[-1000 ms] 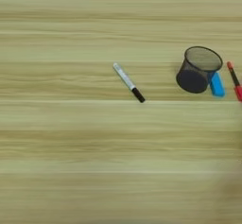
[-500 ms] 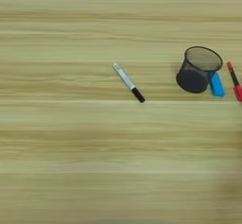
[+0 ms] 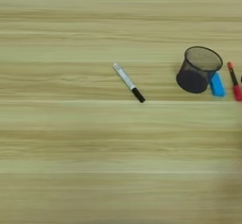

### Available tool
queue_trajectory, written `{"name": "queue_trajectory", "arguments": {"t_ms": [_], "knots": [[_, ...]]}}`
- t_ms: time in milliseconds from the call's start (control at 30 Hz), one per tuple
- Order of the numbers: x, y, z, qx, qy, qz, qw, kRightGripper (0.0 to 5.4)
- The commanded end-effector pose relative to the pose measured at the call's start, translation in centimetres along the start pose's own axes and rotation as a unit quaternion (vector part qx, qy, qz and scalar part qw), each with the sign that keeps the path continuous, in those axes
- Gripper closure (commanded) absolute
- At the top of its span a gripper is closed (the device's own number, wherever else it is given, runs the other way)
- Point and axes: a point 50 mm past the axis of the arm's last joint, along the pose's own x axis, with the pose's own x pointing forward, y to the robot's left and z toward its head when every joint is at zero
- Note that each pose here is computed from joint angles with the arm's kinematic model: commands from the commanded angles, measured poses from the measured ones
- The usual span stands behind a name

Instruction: Move the objects on the table

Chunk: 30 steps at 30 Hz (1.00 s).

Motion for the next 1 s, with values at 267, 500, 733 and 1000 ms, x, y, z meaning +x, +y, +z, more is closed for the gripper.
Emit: {"name": "queue_trajectory", "arguments": {"t_ms": [267, 500, 733, 1000], "knots": [[-0.9, 1.9, 5.2, -0.033, -0.097, 0.025, 0.9944, 0.20], [-0.6, 3.6, 5.0, -0.040, -0.091, 0.047, 0.9939, 0.05], [-0.2, 4.6, 4.8, -0.044, -0.085, 0.058, 0.9937, 0.05], [0.0, 5.2, 4.8, -0.047, -0.083, 0.065, 0.9933, 0.05]]}}
